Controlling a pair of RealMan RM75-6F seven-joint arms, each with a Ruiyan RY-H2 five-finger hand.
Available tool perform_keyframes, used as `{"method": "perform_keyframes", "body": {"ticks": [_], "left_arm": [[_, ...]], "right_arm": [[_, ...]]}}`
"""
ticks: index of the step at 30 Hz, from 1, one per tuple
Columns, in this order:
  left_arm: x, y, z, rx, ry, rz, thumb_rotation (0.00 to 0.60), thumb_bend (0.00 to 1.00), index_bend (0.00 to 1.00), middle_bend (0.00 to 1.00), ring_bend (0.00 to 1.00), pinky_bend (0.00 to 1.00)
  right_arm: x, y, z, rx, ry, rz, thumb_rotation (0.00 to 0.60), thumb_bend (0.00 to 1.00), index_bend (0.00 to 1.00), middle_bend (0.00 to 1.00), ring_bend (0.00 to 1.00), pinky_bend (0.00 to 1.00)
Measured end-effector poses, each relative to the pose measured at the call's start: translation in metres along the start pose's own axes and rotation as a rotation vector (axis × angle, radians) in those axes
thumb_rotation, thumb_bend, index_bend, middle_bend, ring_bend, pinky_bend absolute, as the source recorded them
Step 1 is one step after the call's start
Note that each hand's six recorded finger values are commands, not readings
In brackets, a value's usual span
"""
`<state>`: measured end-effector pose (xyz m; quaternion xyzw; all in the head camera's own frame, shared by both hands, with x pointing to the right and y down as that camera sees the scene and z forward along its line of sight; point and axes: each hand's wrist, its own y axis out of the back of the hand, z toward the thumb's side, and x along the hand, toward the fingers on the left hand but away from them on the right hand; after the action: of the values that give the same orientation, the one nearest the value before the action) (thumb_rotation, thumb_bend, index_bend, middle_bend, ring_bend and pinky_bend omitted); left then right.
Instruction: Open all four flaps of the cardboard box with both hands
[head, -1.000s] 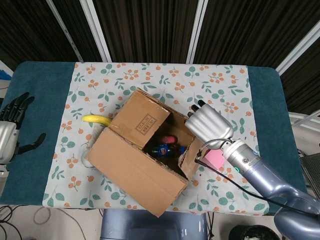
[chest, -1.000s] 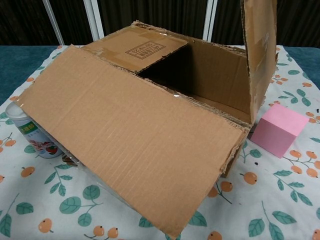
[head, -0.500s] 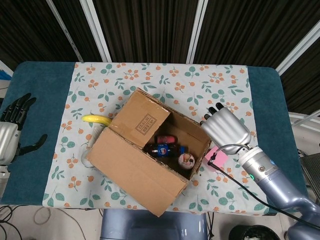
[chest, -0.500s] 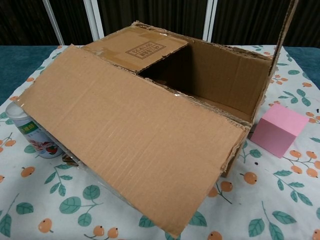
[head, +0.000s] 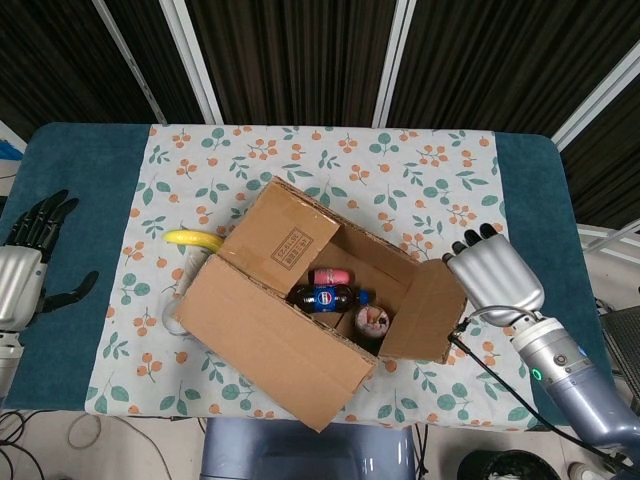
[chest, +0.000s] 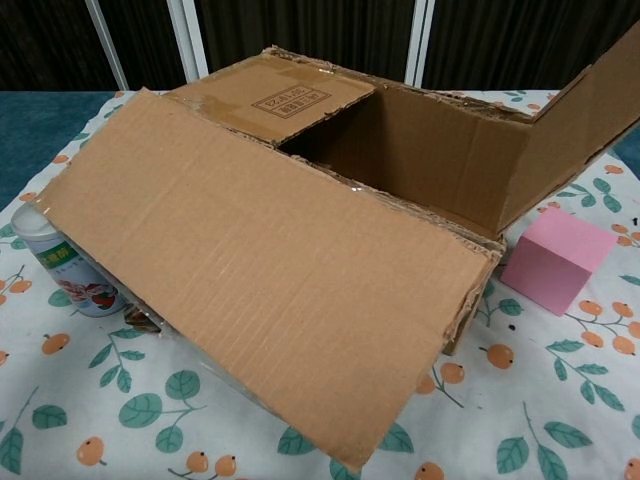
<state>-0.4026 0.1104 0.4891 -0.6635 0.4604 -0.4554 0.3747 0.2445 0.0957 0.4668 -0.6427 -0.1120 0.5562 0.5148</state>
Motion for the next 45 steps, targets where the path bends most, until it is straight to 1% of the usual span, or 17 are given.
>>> {"method": "perform_keyframes", "body": {"ticks": [2,6,14,16,19,21,23,26,29,33,34,36,39,42,45], "left_arm": [[0.0,-0.001,0.0,0.003,0.0,-0.003,0.6,0.26,0.0,0.0,0.0,0.1],[0.0,-0.002,0.0,0.006,0.002,-0.005,0.6,0.26,0.0,0.0,0.0,0.1],[0.0,-0.006,-0.001,0.018,0.003,-0.015,0.6,0.26,0.0,0.0,0.0,0.1],[0.0,-0.008,-0.001,0.024,0.002,-0.021,0.6,0.26,0.0,0.0,0.0,0.1],[0.0,-0.012,0.0,0.031,-0.001,-0.032,0.6,0.26,0.0,0.0,0.0,0.1],[0.001,-0.014,0.001,0.034,-0.003,-0.036,0.6,0.26,0.0,0.0,0.0,0.1],[0.002,-0.016,0.002,0.037,-0.006,-0.042,0.6,0.26,0.0,0.0,0.0,0.1],[0.005,-0.018,0.005,0.05,-0.017,-0.052,0.6,0.26,0.0,0.0,0.0,0.1],[0.012,-0.02,0.009,0.065,-0.036,-0.061,0.6,0.26,0.0,0.0,0.0,0.1],[0.023,-0.022,0.018,0.078,-0.069,-0.077,0.6,0.23,0.0,0.0,0.0,0.1],[0.027,-0.023,0.022,0.083,-0.079,-0.084,0.6,0.23,0.0,0.0,0.0,0.1],[0.033,-0.025,0.027,0.092,-0.095,-0.095,0.6,0.22,0.0,0.0,0.0,0.1],[0.044,-0.028,0.038,0.118,-0.135,-0.118,0.6,0.21,0.0,0.0,0.0,0.1],[0.058,-0.034,0.055,0.154,-0.195,-0.161,0.6,0.21,0.0,0.0,0.0,0.1],[0.074,-0.039,0.076,0.202,-0.271,-0.207,0.6,0.22,0.0,0.0,0.0,0.1]], "right_arm": [[0.002,-0.01,-0.001,-0.021,-0.005,0.013,0.6,1.0,0.63,0.53,0.37,0.33],[0.004,-0.021,-0.003,-0.041,-0.014,0.021,0.6,1.0,0.63,0.53,0.37,0.33],[0.004,-0.029,-0.011,-0.069,-0.04,0.011,0.6,1.0,0.63,0.52,0.37,0.32],[0.004,-0.031,-0.015,-0.075,-0.051,0.005,0.6,1.0,0.63,0.5,0.36,0.31],[0.004,-0.034,-0.023,-0.089,-0.078,-0.014,0.6,0.99,0.62,0.44,0.33,0.29],[0.004,-0.036,-0.029,-0.098,-0.096,-0.033,0.6,0.94,0.57,0.37,0.3,0.27],[0.005,-0.037,-0.035,-0.102,-0.117,-0.053,0.6,0.82,0.45,0.29,0.25,0.25],[0.007,-0.038,-0.045,-0.109,-0.155,-0.093,0.6,0.67,0.3,0.22,0.21,0.25],[0.011,-0.041,-0.056,-0.125,-0.202,-0.138,0.6,0.58,0.18,0.16,0.17,0.24],[0.02,-0.053,-0.076,-0.181,-0.297,-0.21,0.6,0.46,0.04,0.05,0.09,0.23],[0.023,-0.058,-0.08,-0.197,-0.319,-0.223,0.6,0.44,0.01,0.03,0.07,0.23],[0.029,-0.069,-0.089,-0.238,-0.369,-0.249,0.6,0.42,0.0,0.0,0.04,0.23],[0.038,-0.084,-0.099,-0.305,-0.432,-0.275,0.6,0.42,0.0,0.0,0.04,0.23],[0.045,-0.103,-0.108,-0.361,-0.482,-0.286,0.6,0.42,0.0,0.0,0.04,0.23],[0.052,-0.12,-0.114,-0.382,-0.518,-0.292,0.6,0.42,0.0,0.0,0.04,0.23]]}}
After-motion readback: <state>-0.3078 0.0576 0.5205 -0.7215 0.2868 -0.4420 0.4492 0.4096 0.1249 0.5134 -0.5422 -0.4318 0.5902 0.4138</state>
